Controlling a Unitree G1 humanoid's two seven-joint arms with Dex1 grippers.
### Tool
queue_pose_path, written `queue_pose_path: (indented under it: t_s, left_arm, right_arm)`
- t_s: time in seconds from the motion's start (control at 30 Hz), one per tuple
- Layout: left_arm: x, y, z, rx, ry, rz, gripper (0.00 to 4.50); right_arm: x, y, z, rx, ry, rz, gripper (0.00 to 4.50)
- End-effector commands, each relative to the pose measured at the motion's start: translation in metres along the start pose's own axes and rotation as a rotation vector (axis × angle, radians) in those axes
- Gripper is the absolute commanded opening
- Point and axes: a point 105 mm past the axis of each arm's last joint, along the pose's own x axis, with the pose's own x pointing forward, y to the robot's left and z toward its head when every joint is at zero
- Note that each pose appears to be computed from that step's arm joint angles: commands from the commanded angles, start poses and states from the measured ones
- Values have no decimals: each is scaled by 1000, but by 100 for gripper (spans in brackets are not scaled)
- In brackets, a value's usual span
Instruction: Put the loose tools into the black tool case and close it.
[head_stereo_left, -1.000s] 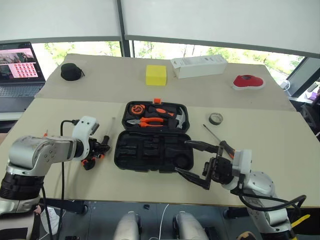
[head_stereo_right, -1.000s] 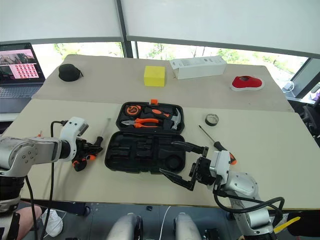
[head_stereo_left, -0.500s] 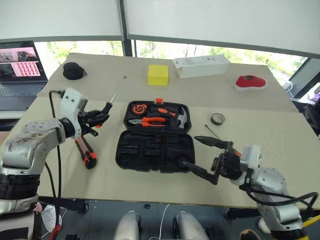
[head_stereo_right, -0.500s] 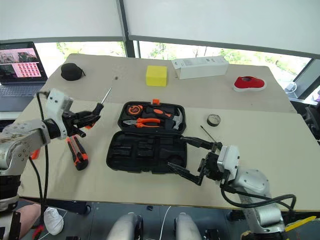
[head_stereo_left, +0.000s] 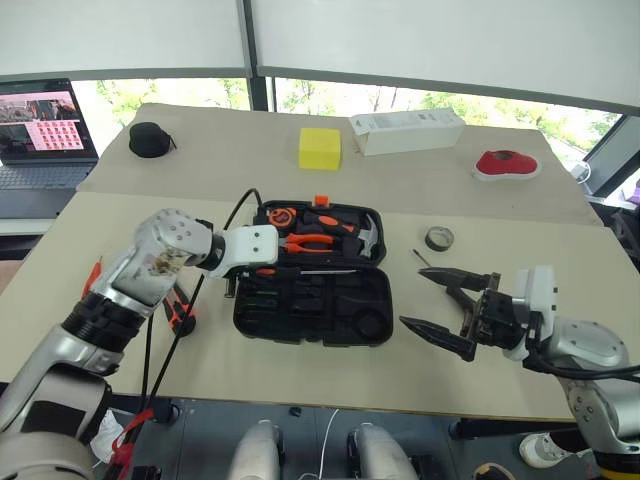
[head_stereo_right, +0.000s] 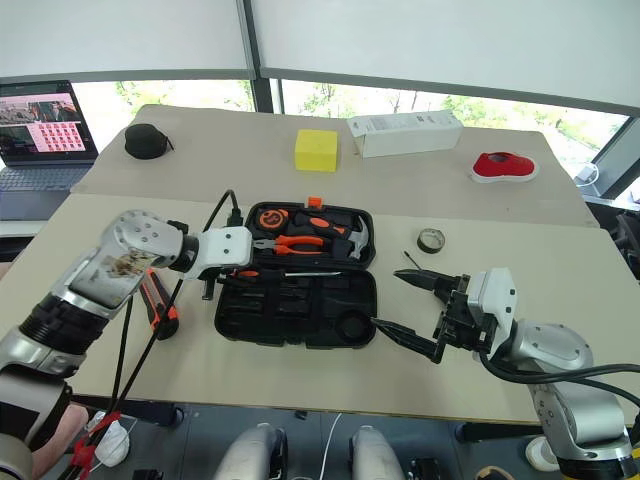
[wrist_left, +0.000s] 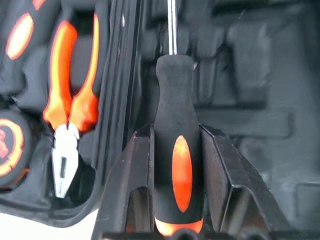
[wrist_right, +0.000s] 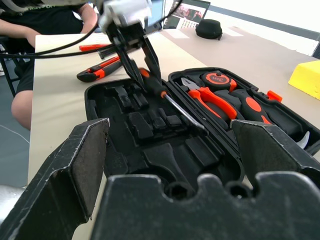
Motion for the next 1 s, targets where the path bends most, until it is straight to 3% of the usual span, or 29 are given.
queue_pose_path:
  t_s: [0.03,0.37,0.43,0.47,0.57,0.7,0.8,1.0]
  left_arm:
    - [3,11,9,50,9,46,83]
    - [17,10,22,72,-37,60,83]
    - [16,12,28,74,-73,94,184]
    - [15,13,30,77,-86,107,194]
    - [10,12,47,63,-227,131,306]
    - [3,3,51,-53,-381,117,306]
    - [4,-5,40,-134,-446,98,235]
    - [22,1,14,-240,-423,185,10]
  right_arm:
    - [2,7,14,-22,-33,11,450]
    - [10,18,18,21,-76,14,450]
    - [11,21,17,35,-77,21,450]
    - [11,22,17,39,-77,23,450]
    - [11,24,17,48,-77,24,450]
    - [10,25,17,59,-72,18,450]
    - [9,26,15,65,-69,11,450]
    - [9,24,15,65,-71,-4,450]
